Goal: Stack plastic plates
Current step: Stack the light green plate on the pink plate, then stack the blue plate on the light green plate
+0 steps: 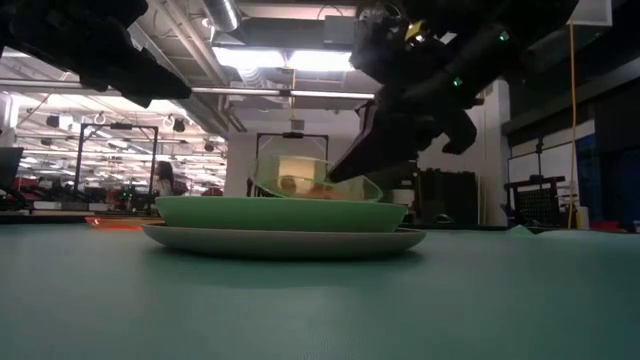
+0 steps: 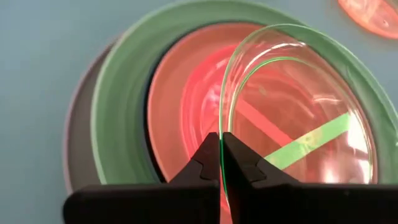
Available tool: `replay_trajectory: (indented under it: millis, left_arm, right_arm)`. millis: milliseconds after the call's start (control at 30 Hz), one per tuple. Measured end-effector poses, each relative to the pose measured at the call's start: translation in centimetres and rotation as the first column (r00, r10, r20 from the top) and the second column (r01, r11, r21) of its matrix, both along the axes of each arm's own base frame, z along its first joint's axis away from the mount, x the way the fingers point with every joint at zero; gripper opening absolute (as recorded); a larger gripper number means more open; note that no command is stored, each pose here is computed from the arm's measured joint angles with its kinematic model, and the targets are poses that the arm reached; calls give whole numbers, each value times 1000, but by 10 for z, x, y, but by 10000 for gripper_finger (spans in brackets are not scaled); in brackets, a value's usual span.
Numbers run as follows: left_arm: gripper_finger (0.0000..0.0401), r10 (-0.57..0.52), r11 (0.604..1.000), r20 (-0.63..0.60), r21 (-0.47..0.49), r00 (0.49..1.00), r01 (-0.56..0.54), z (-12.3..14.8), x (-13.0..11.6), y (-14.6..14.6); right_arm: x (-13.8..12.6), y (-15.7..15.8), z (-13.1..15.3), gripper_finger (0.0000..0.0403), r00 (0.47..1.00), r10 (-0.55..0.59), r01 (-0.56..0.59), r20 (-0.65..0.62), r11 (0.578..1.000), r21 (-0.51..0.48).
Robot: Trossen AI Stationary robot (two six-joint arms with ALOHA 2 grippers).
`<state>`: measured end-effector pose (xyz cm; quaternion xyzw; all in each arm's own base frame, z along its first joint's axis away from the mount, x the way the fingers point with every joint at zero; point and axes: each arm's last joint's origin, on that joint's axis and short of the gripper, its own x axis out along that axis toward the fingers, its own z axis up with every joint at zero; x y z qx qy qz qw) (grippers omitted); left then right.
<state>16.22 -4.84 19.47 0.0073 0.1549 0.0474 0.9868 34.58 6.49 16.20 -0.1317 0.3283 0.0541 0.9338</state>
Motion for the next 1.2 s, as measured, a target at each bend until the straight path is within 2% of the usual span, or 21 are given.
replay_trajectory:
  millis: [267, 533, 700, 900, 1033, 1200]
  left_arm:
    - [102, 1, 1000, -1, 1, 1000, -1, 0, 0, 0]
    - [102, -7, 1000, -2, 24, 1000, 7, 0, 0, 0]
    - [102, -7, 1000, -2, 24, 1000, 7, 0, 0, 0]
    - [102, -5, 1000, -2, 17, 1000, 5, 0, 0, 0]
    - [102, -5, 1000, -2, 17, 1000, 5, 0, 0, 0]
    - [102, -13, 1000, -3, 10, 1000, 13, 0, 0, 0]
  right_arm:
    - [2, 1, 3, 10, 999, 19, -20, 38, 999, 26]
    - [3, 1, 4, 93, 999, 3, -5, 44, 999, 45]
    - [-2, -1, 20, 134, 996, -27, 25, 81, 999, 26]
    - [-14, -24, 41, 145, 982, -173, 180, 77, 978, -104]
    - [-16, -53, 38, 145, 965, -261, 260, 31, 934, -244]
    - [-17, -101, 28, 145, 940, -340, 314, -28, 893, -322]
